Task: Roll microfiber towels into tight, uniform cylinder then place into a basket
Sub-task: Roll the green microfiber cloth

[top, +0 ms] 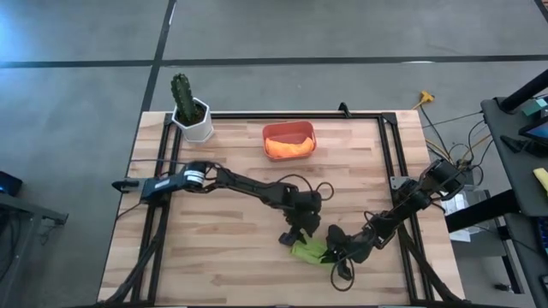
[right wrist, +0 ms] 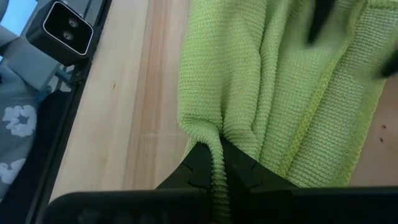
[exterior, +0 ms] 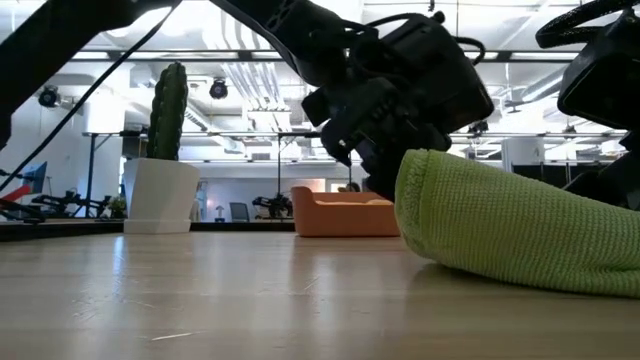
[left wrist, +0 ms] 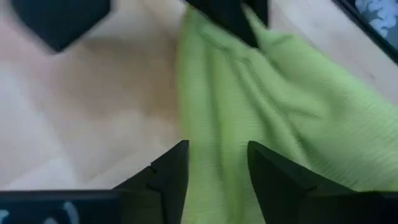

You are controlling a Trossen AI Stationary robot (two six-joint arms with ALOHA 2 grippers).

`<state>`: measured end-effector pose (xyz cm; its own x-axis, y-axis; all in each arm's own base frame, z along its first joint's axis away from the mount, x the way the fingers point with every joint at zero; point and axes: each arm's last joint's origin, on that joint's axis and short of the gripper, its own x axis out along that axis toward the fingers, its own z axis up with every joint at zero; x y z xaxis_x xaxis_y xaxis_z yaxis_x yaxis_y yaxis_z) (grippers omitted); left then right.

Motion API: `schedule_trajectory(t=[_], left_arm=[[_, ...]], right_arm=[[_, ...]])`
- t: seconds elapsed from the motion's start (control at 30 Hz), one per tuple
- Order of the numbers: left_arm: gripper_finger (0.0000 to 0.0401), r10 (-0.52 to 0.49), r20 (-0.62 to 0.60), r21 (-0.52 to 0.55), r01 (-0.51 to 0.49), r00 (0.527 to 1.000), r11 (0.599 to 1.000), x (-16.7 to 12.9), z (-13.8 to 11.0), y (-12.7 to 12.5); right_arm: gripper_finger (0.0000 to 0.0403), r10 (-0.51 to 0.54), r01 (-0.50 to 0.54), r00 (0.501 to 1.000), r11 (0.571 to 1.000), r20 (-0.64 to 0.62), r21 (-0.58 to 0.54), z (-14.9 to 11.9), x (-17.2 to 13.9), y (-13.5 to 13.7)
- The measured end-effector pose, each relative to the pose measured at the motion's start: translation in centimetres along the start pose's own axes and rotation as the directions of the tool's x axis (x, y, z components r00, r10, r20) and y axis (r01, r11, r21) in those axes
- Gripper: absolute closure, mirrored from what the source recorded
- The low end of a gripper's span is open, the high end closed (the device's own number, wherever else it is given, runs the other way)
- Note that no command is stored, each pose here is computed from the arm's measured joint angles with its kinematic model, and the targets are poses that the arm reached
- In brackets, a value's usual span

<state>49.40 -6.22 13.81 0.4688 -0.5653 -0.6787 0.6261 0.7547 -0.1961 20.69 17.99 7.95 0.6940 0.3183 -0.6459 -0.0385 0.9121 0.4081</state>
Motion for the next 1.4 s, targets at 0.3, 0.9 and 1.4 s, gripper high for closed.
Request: schedule_trajectory(t=[0.3,0.9,1.4], left_arm=[[0.0288,0.102,0.037,-0.022,-0.101,0.994,0.995,0.0,0.6,0.5],[0.0281,0.042,-0.016,-0.214,-0.044,0.999,0.976,0.0,0.2,0.5],[0.0217,0.002,-0.041,-0.264,-0.012,0.999,0.964,1.0,-0.5,0.5]], right_arm=[[0.0394,0.000,0.000,1.000,1.000,0.001,-0.001,0.0,0.0,0.0],[0.0394,0.002,-0.003,1.000,1.000,-0.008,-0.015,0.1,0.0,0.2],[0.0394,0.000,0.000,1.000,0.999,-0.011,-0.050,0.3,0.0,0.3]])
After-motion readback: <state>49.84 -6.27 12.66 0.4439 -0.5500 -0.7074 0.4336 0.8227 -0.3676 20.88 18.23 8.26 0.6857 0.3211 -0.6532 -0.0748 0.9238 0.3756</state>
